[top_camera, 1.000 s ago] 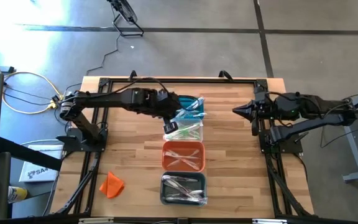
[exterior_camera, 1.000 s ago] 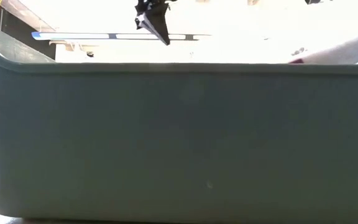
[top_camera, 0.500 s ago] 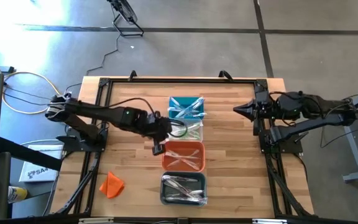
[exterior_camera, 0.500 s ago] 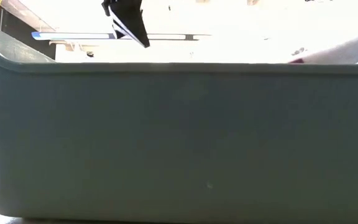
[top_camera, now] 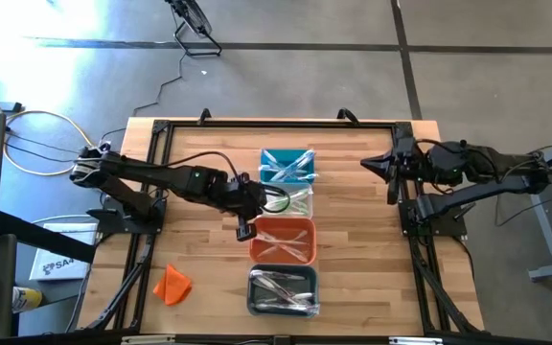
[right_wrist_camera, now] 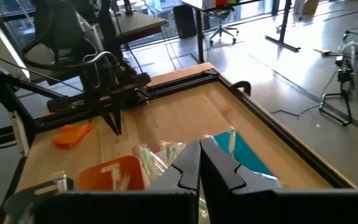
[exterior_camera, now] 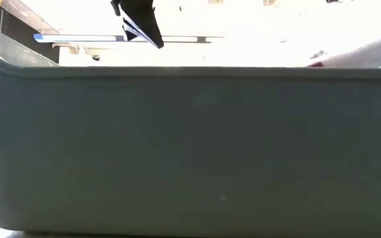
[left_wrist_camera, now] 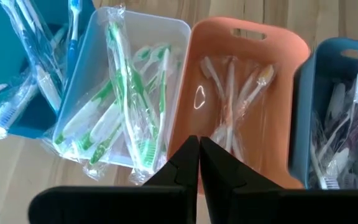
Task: Pick & Place Toothbrushes
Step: Return to home position
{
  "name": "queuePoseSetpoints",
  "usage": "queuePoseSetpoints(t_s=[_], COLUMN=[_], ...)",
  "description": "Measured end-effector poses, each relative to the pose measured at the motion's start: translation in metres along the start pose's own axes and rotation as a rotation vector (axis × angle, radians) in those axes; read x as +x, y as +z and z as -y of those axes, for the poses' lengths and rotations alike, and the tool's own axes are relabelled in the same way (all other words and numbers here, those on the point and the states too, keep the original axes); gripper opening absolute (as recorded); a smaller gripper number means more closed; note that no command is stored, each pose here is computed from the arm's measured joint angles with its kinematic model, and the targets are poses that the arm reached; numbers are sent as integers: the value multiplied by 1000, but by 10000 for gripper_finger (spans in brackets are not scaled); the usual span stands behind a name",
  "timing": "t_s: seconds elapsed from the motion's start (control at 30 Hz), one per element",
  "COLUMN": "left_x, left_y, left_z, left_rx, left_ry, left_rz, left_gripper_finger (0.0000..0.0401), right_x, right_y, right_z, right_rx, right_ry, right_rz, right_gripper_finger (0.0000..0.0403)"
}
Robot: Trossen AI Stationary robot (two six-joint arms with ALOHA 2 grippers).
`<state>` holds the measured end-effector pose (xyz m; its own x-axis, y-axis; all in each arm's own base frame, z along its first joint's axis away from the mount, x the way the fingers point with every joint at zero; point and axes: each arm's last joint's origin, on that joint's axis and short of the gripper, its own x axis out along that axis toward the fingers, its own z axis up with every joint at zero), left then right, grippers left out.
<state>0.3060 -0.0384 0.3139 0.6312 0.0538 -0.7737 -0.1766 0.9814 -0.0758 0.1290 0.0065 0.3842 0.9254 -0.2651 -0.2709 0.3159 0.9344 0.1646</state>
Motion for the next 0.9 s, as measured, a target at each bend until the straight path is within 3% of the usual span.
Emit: queuePoseSetpoints(t_s=[0.4,0.53,0.7,0.9], left_x=[0,0,-6,-35], left_y=[0,0,2,3], left_z=[0,0,-1,-5], left_rx=[86,164,215,295], left_ry=[3,9,4,-8], left_rz=[-5,5,39,116], left_gripper_finger=[10,10,10,10], right_x=[13,16,15,-8], right_y=[-3,-4,-4,-2], right_z=[-6,-7,-7,-2], right_rx=[-31,-103,-96,-82], right_ry=[27,25,31,195], right_rz=[-54,-64,-61,-38], right_gripper_finger=[2,2,2,2])
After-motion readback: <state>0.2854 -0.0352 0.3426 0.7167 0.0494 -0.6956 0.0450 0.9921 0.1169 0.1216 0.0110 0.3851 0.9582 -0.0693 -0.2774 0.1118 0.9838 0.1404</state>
